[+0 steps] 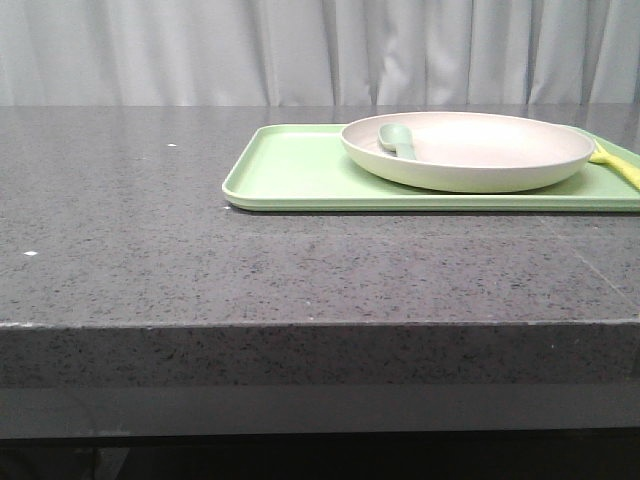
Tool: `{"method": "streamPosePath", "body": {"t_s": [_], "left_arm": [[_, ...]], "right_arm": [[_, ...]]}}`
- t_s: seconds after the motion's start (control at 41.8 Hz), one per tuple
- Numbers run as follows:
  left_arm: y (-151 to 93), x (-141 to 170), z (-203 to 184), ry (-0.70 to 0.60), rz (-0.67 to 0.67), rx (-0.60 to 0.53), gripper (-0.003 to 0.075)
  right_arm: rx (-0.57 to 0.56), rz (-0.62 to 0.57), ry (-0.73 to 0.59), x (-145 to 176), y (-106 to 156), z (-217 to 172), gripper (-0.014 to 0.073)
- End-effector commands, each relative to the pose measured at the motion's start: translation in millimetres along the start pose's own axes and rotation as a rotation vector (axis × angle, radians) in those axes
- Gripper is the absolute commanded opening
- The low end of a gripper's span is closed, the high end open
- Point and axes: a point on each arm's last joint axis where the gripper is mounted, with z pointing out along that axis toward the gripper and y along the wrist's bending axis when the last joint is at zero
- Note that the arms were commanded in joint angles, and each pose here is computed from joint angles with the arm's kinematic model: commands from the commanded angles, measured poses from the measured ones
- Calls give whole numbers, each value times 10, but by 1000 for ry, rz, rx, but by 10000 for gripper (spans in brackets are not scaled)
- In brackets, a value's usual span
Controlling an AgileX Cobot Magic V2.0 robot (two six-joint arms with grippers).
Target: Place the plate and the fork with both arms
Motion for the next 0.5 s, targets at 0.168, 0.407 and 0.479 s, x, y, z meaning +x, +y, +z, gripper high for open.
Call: {"method": "streamPosePath", "body": {"t_s": [0.168, 0.407, 0.479], "left_arm": [[-14, -117, -28, -143, 35, 17, -18], [-14, -114, -28, -139, 33, 16, -18], [-14, -115, -28, -141, 33, 16, -18]], "right_arm": [[2, -15, -89, -112, 3, -53, -121], [2, -15, -89, -112, 3, -53, -121], [2, -15, -89, -112, 3, -53, -121]]}}
